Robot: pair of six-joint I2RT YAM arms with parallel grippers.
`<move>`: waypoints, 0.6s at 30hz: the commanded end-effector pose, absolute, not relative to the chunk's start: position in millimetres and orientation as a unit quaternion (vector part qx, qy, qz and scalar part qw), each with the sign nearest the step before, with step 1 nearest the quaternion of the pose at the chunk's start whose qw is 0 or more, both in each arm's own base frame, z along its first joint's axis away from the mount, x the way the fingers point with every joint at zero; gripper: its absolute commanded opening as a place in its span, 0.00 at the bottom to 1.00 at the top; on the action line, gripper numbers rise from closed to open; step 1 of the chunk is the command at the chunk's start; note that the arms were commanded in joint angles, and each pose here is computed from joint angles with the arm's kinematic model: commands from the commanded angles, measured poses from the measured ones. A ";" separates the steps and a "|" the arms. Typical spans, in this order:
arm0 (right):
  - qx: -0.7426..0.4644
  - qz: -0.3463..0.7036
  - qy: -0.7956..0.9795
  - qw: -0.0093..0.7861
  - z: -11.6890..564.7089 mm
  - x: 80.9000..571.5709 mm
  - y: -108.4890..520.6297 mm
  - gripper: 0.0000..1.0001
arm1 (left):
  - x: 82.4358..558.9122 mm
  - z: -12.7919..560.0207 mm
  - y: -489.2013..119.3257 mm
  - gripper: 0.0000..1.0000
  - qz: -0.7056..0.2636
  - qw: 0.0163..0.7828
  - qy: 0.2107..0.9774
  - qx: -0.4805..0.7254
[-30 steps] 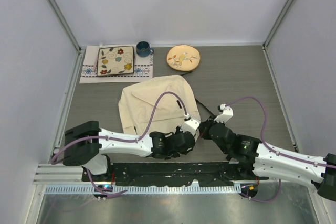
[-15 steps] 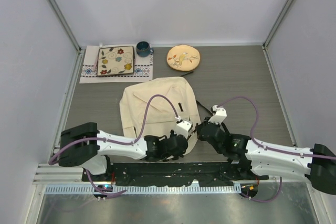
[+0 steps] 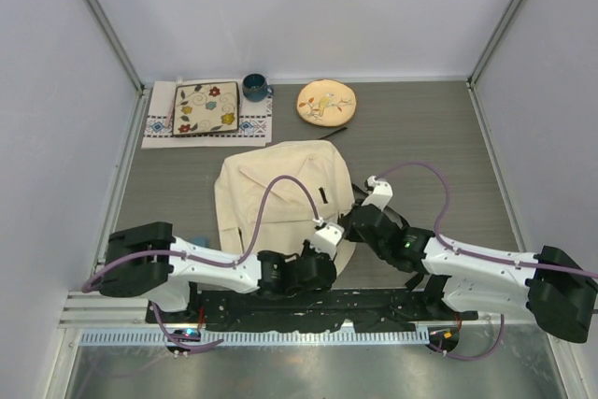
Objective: Pack the student bag
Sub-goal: Zip the student bag at the center of the board.
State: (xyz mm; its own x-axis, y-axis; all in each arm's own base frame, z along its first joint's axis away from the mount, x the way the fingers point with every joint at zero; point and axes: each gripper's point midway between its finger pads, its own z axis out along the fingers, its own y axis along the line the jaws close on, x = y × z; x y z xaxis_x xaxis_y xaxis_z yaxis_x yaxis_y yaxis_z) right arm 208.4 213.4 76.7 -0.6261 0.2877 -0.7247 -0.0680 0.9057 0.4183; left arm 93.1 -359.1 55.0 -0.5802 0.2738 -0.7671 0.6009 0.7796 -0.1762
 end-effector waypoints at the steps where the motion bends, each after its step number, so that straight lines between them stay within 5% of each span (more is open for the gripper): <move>1: 0.090 0.229 0.833 0.496 126.1 241.6 219.0 0.01 | 72.8 62.8 -348.5 0.13 -0.205 0.362 0.868 0.270; 4: 0.083 0.250 0.836 0.481 123.7 232.8 223.6 0.01 | 84.9 77.3 -346.2 0.48 -0.194 0.390 0.865 0.249; 7: 0.079 0.259 0.838 0.474 119.0 221.9 222.3 0.01 | 93.0 93.4 -353.3 0.67 -0.208 0.406 0.859 0.234; 18: 0.079 0.250 0.845 0.467 109.0 207.4 208.5 0.01 | 134.2 113.8 -377.1 0.72 -0.239 0.424 0.854 0.184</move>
